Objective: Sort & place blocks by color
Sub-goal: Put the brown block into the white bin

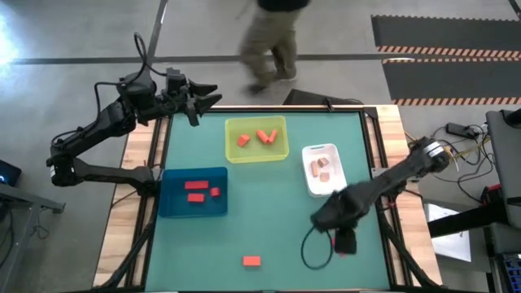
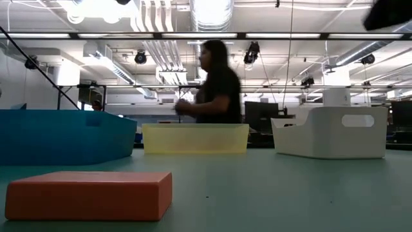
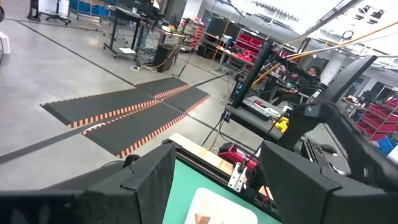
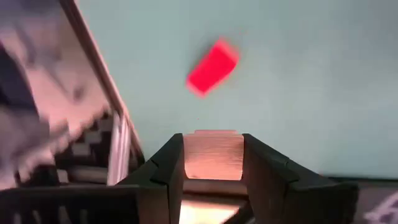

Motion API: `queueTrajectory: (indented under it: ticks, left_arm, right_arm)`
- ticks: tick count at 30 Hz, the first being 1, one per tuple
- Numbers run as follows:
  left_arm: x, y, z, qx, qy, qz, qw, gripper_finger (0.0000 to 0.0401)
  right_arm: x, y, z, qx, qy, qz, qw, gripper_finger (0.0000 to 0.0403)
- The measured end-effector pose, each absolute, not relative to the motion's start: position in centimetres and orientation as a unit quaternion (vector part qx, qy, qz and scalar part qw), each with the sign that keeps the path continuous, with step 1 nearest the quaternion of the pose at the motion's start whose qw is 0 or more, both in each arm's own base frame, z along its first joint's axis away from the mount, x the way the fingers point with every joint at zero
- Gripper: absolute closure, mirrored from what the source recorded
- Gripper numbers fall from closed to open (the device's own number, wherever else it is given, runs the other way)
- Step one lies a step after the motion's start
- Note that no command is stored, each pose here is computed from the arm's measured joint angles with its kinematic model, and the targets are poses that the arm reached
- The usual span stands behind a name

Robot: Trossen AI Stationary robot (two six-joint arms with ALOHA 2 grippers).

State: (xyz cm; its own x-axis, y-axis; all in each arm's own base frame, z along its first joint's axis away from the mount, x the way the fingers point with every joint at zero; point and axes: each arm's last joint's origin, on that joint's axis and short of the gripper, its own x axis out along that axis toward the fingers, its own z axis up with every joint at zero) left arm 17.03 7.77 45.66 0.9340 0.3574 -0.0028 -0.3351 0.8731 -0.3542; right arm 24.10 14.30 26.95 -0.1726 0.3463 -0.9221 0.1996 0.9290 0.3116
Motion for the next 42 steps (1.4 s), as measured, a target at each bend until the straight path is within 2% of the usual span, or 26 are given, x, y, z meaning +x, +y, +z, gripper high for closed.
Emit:
queueTrajectory:
  ticks: [4, 8, 14, 20, 32, 42]
  left_arm:
    - [16.8, 7.7, 45.8, -0.176, -0.035, 0.178, 0.967, 0.0180]
    - [16.7, 7.6, 45.8, -0.176, -0.036, 0.178, 0.967, 0.0180]
    - [16.9, 7.7, 45.8, -0.177, -0.034, 0.178, 0.967, 0.0180]
    - [16.6, 7.6, 45.9, -0.176, -0.037, 0.178, 0.967, 0.0180]
    - [16.3, 7.4, 46.0, -0.176, -0.041, 0.177, 0.968, 0.0180]
    - [16.6, 7.6, 45.8, -0.177, -0.034, 0.179, 0.967, 0.0180]
  right_arm:
    - [24.5, 10.5, 31.0, 0.209, 0.676, -0.013, 0.706, 0.0285]
    - [24.7, 5.8, 33.2, 0.267, 0.609, -0.107, 0.739, 0.0285]
    - [24.8, -0.5, 33.3, 0.335, 0.568, -0.196, 0.726, 0.0285]
    - [24.7, -3.6, 31.2, 0.356, 0.561, -0.233, 0.710, 0.0285]
    - [24.5, -4.3, 25.8, 0.403, 0.559, -0.268, 0.673, 0.0285]
    - [24.3, -4.3, 22.5, 0.426, 0.545, -0.280, 0.666, 0.0285]
